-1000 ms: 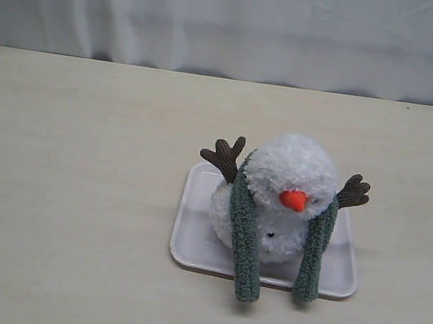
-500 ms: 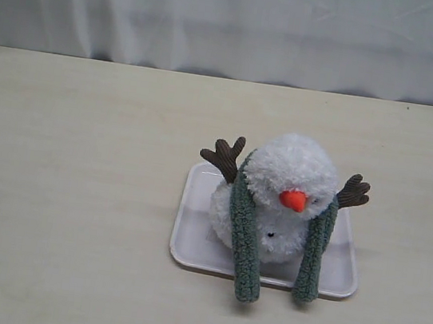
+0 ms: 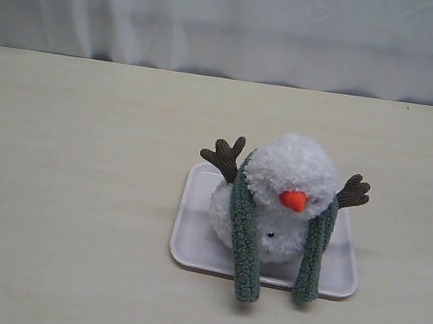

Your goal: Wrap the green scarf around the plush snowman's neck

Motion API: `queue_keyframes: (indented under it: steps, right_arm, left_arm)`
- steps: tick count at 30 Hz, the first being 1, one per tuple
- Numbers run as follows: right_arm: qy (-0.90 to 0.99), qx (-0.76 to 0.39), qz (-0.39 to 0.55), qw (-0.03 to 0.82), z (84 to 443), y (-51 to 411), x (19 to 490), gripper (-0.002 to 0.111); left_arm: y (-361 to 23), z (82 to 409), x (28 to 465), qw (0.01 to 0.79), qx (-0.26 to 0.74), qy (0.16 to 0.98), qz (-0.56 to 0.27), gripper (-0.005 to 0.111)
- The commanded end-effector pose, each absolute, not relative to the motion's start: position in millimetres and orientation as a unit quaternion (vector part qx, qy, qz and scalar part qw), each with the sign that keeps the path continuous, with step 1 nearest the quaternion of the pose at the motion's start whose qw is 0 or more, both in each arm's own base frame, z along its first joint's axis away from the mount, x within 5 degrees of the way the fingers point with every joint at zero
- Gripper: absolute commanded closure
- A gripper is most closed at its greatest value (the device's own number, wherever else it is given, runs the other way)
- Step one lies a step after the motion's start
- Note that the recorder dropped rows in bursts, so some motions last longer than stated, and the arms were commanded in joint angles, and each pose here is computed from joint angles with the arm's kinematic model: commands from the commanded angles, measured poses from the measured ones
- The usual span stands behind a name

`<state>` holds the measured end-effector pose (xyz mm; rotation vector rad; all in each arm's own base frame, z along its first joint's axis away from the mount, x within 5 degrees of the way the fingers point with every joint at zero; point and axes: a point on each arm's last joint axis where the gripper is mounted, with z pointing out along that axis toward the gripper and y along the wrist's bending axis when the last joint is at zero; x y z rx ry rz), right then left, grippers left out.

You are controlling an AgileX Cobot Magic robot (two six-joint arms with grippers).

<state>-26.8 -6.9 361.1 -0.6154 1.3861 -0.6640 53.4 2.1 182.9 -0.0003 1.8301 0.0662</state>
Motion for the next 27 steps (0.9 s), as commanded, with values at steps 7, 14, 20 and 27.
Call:
queue_keyframes:
  steps: [7, 14, 20, 27]
  right_arm:
    - [0.614, -0.277, -0.299, 0.676, 361, -7, -27, 0.104]
    - [0.62, -0.264, -0.285, 0.681, 360, -7, -27, 0.104]
    - [0.633, -0.205, -0.224, 0.712, 363, -7, -27, 0.104]
    - [0.591, -0.096, -0.055, 0.799, 378, 0, -31, 0.104]
  left_arm:
    - [2, 183, 54, 0.615, 0.0, 0.788, 0.025, 0.107]
    - [2, 183, 54, 0.615, 0.0, 0.788, 0.025, 0.107]
    - [2, 183, 54, 0.615, -0.001, 0.788, 0.024, 0.107]
    - [2, 183, 54, 0.615, -0.001, 0.788, 0.024, 0.107]
